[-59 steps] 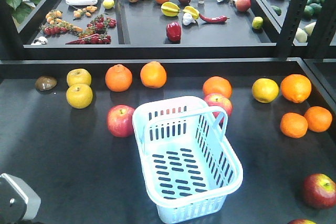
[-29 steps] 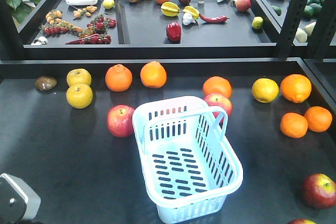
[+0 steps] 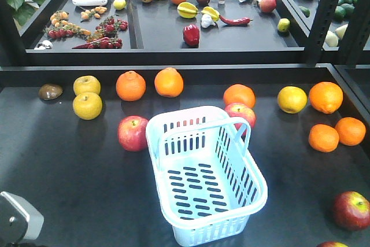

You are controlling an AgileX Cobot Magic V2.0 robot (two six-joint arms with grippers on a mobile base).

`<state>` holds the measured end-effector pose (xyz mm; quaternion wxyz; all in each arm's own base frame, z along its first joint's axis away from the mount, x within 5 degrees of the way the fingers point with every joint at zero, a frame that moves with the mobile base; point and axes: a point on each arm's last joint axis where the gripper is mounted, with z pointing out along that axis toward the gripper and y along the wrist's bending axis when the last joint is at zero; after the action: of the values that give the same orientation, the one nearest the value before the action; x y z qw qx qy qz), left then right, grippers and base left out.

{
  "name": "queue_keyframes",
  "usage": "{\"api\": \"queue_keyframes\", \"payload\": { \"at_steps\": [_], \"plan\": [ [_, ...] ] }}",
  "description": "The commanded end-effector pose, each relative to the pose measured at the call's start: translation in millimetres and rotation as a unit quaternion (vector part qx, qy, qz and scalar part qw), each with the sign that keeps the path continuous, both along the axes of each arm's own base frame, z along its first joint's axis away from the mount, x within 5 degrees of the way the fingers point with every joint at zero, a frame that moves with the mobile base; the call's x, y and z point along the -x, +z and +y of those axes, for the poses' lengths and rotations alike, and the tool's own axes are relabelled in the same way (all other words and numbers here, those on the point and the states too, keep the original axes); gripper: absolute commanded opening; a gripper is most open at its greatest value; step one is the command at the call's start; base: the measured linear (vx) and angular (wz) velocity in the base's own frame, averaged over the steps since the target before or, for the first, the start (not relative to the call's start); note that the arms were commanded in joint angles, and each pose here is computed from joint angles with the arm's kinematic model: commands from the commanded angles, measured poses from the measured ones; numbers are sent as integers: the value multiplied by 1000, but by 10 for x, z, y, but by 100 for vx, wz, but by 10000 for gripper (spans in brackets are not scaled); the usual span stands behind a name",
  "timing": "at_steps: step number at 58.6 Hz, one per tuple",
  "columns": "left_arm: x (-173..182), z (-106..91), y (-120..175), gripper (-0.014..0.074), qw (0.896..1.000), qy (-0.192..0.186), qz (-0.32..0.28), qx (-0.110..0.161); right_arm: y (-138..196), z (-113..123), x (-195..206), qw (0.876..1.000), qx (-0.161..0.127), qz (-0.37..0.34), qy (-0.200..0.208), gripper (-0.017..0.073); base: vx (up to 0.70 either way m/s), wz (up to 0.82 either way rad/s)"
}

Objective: Pick three apples into basket with both arms

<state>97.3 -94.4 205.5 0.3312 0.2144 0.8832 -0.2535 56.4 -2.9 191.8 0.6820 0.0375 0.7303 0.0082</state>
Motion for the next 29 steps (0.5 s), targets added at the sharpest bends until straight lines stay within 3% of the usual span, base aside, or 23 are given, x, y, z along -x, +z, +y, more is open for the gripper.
{"api": "queue_keyframes", "payload": {
  "at_steps": [1,5,11,14,24,29],
  "plan": [
    [-55,-22,111,-6,999,18,-25,27,38,11,1,999,-19,-43,5,-5,0,0],
    [-55,-22,111,-6,999,18,-25,27,48,14,1,997,-64,-49,6,-5,0,0],
    [-55,-22,111,-6,999,18,-25,27,53,20,1,985,-163,-54,7,-5,0,0],
    [-55,-22,111,-6,999,18,-25,27,53,22,1,979,-198,-55,7,-5,0,0],
    [-55,-22,111,-6,999,18,-25,27,78,26,4,966,-251,-59,9,-5,0,0],
    [-55,-22,111,-6,999,18,-25,27,213,30,25,966,-249,-74,15,-5,0,0]
  ]
}}
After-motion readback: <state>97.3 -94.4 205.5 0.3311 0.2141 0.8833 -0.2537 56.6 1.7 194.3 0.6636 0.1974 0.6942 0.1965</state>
